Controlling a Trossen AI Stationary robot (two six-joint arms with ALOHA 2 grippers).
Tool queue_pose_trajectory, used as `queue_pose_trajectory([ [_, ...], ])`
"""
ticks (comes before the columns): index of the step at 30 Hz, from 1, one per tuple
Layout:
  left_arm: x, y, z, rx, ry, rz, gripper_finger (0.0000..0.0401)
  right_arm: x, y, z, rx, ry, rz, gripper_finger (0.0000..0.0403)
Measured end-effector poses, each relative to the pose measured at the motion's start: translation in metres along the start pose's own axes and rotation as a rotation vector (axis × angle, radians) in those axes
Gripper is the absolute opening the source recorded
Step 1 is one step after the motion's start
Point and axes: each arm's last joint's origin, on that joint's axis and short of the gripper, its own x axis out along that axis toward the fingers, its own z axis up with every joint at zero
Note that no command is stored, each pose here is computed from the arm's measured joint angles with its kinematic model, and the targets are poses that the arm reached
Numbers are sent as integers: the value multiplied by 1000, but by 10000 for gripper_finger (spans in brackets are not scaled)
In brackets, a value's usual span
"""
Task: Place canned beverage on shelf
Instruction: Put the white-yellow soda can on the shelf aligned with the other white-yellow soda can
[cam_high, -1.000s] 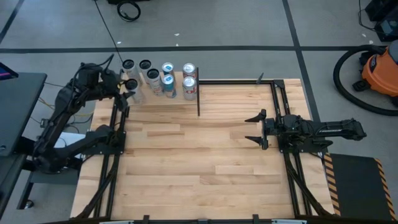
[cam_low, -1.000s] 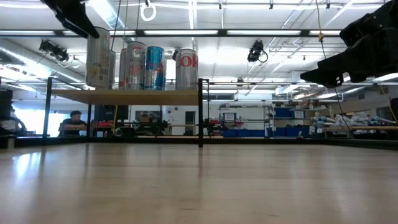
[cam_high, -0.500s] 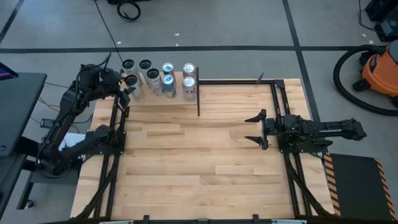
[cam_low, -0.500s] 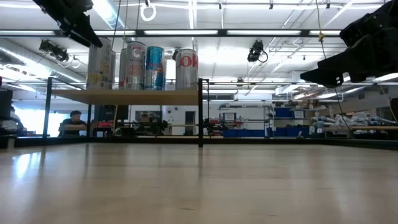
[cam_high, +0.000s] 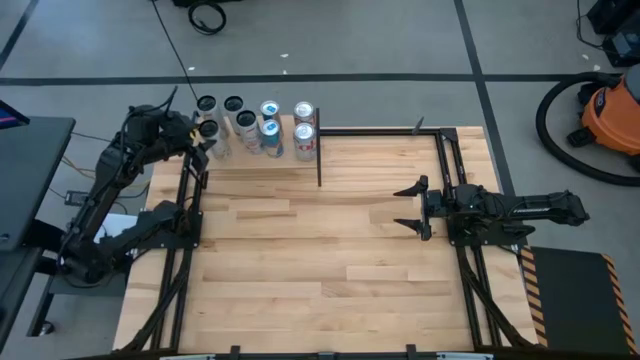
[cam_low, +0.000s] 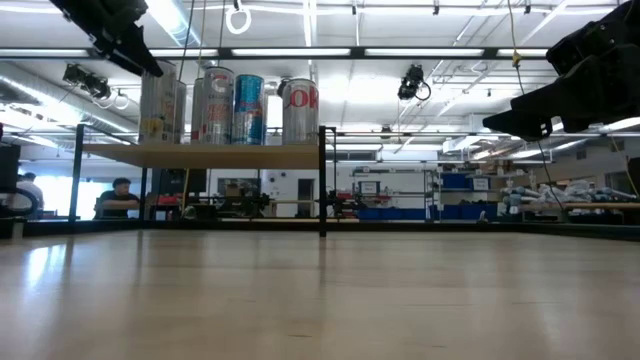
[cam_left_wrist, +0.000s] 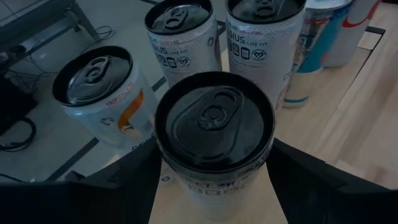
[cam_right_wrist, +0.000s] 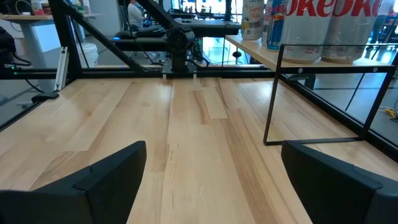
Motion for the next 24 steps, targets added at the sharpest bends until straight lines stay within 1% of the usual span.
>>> queue_pose_trajectory([
  [3, 0, 0, 0, -23, 5, 2, 273, 0, 0, 0, 0, 0, 0, 383],
  [8, 0, 0, 0, -30, 6, 2, 273, 0, 0, 0, 0, 0, 0, 383],
  [13, 0, 0, 0, -71, 7, 2, 273, 0, 0, 0, 0, 0, 0, 383],
  [17, 0, 0, -1, -78, 12, 16, 273, 0, 0, 0, 0, 0, 0, 383],
  [24, -1, -4, 0, -71, 12, 1, 273, 0, 0, 0, 0, -1, 0, 383],
])
